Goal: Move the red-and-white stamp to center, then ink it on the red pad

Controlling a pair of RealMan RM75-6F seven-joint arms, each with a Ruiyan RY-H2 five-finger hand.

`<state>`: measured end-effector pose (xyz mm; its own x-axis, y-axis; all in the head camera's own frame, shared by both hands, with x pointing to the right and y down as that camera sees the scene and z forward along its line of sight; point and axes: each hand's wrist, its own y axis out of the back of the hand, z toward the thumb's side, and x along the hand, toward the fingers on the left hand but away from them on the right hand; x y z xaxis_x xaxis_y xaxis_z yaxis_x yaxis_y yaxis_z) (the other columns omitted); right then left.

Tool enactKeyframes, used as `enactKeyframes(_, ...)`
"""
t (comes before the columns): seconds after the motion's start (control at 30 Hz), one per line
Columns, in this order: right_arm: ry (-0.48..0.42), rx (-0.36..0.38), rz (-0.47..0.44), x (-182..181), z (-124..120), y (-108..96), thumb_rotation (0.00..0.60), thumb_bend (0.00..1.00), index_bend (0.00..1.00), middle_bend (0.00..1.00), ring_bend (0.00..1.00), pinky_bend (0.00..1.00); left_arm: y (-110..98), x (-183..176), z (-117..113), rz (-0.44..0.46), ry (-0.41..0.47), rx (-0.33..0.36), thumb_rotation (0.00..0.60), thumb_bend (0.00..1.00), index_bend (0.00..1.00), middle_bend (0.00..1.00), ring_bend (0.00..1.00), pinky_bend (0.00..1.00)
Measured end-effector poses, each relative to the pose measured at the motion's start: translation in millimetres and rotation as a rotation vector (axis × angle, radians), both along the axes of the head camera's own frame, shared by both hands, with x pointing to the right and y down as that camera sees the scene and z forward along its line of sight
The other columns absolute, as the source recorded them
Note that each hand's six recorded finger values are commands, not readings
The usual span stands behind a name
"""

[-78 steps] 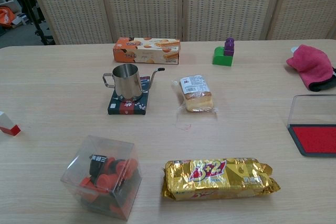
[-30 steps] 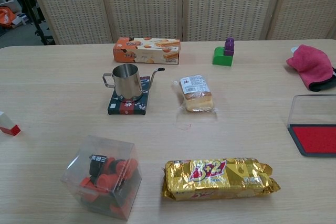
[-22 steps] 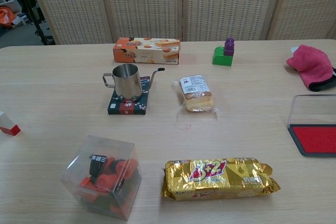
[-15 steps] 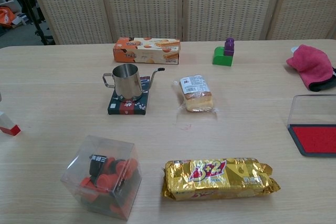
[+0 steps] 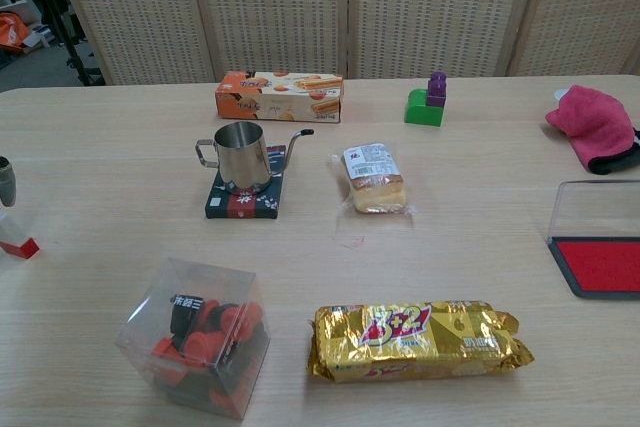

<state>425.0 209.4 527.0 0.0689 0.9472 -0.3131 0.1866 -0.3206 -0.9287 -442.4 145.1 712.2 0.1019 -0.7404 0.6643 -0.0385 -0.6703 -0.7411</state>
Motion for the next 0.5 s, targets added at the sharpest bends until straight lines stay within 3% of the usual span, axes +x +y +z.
enactKeyframes(0.5,-0.009,-0.005,0.007,1.6,-0.5,-0.5,0.6,0.0,0.0,0.0,0.0,0.0,-1.1,3.8,-2.7,-0.005,-0.007,-0.012,0.6,0.31,0.59,0.96,0.98,1.0)
